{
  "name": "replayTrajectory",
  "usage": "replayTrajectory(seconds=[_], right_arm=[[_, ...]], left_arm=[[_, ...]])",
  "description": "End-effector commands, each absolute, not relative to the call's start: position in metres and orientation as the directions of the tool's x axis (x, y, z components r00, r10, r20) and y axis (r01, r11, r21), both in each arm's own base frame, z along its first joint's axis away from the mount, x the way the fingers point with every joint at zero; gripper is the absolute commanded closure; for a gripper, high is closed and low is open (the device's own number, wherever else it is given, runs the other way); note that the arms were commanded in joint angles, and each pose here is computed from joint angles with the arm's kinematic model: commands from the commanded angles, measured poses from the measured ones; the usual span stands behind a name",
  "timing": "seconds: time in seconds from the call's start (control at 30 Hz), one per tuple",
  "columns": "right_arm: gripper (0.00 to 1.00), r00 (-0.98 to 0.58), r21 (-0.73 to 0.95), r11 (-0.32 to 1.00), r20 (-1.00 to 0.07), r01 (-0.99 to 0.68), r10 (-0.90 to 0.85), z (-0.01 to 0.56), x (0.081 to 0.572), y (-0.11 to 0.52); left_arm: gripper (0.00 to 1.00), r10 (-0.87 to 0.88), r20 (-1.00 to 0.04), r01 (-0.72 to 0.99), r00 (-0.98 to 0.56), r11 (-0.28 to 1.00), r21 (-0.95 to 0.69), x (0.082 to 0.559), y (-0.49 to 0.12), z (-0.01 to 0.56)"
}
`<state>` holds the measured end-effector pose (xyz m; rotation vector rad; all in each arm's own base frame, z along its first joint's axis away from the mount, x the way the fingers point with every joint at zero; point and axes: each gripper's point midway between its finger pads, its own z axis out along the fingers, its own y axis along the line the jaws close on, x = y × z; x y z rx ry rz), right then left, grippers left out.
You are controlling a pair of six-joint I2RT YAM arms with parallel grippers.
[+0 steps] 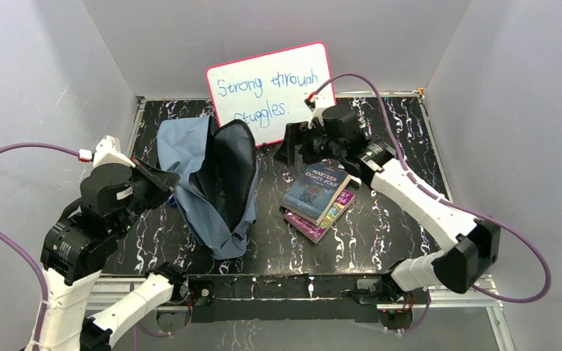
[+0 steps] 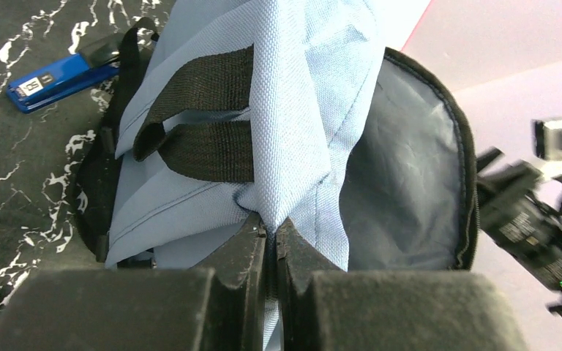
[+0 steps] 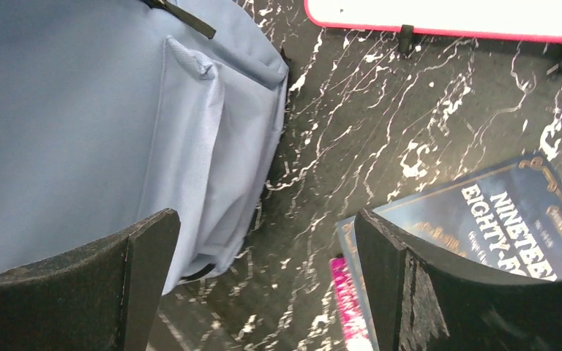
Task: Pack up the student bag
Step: Adjust the student bag at the center of the board.
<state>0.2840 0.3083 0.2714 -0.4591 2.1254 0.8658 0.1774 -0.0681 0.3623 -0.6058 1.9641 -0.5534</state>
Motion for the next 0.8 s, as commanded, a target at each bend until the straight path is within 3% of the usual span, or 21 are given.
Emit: replayTrajectory(seconds=[0.0,0.23,0.43,0.77], right_arm=[[0.01,-0.689,0.585,0.696,-0.702,-0.416,0.179,0.319,0.267,0.293],[0.01,-0.740,0.797,0.448,-0.573,-0.405,0.352,0.381,0.234,0.305],[0.01,-0.817,0.870,0.209,-0.492,-0.446,0.301,0.430,0.213,0.340],[0.01,-0.818,0.830,0.297,-0.538,-0.472,0.204,0.419,0.209,0.403]], left_arm=[[1.00,-0.599,-0.691,-0.287,-0.403,0.800,-0.527,0.181,-0.052,0.338],[1.00,-0.596,-0.697,-0.297,-0.399,0.803,-0.517,0.180,-0.049,0.334],[1.00,-0.595,-0.685,-0.284,-0.420,0.803,-0.524,0.184,-0.057,0.327],[1.00,-0.595,-0.678,-0.266,-0.432,0.802,-0.534,0.187,-0.063,0.326]])
